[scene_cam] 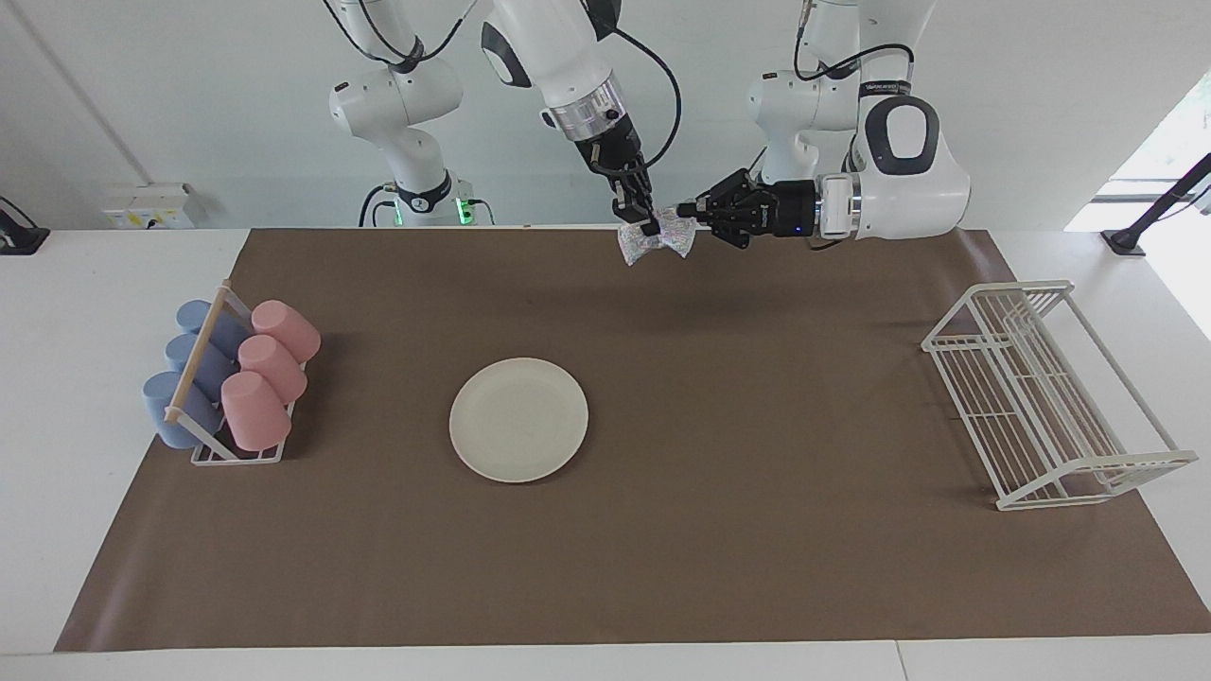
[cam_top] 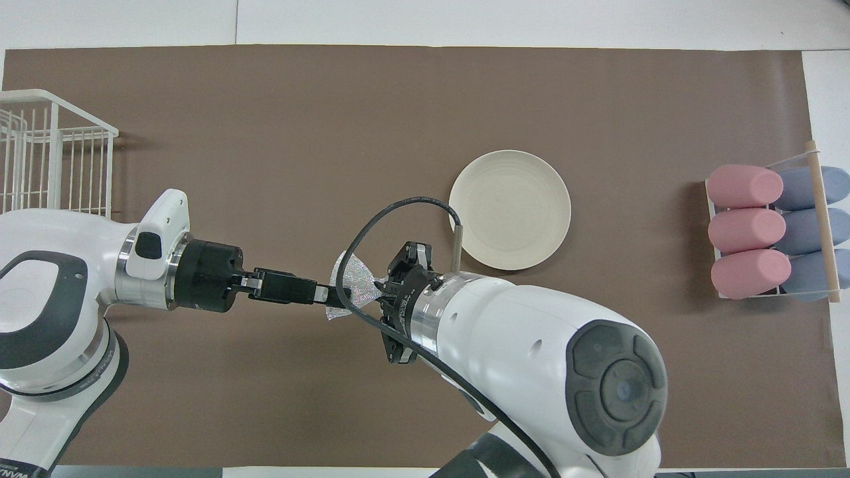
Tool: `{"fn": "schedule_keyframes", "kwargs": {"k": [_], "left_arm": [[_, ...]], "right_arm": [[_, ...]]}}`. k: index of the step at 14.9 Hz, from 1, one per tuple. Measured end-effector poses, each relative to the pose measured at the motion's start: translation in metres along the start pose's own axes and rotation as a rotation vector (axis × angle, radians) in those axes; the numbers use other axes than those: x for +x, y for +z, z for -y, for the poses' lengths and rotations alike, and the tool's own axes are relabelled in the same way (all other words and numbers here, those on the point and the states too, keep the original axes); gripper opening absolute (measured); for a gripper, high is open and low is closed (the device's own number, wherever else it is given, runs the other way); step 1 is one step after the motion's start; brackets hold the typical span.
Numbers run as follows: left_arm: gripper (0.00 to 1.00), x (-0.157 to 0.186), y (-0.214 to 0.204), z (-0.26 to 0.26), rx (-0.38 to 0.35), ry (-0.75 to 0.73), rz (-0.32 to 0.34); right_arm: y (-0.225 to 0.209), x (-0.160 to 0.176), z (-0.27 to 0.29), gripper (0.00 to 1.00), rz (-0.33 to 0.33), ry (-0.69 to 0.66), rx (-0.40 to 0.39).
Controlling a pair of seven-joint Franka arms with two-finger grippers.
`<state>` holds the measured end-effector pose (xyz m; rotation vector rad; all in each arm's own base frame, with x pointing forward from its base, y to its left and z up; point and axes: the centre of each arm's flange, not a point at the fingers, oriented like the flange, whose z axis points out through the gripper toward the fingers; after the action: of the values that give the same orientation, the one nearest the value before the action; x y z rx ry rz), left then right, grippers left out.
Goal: Wipe plate with sponge
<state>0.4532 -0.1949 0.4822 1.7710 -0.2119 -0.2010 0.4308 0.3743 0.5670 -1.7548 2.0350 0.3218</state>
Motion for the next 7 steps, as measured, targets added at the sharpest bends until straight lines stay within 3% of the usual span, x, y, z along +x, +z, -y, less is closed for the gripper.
{"fn": "schedule_keyframes", "kwargs": {"k": [2,3,7], "left_arm": [[0.05,-0.001,0.000,0.001,0.020,0.002,0.013],[0.11,-0.003,0.000,0.002,0.031,0.000,0.026],[0.55,-0.007,-0.015,0.008,0.113,-0.056,0.043]], "right_arm": [[0.002,0.000,-0.002,0.09,-0.003,-0.009,-0.004],[0.002,0.000,-0.001,0.09,-0.003,-0.010,-0.004],[0.000,0.008,0.007,0.09,-0.008,-0.071,0.000]]}}
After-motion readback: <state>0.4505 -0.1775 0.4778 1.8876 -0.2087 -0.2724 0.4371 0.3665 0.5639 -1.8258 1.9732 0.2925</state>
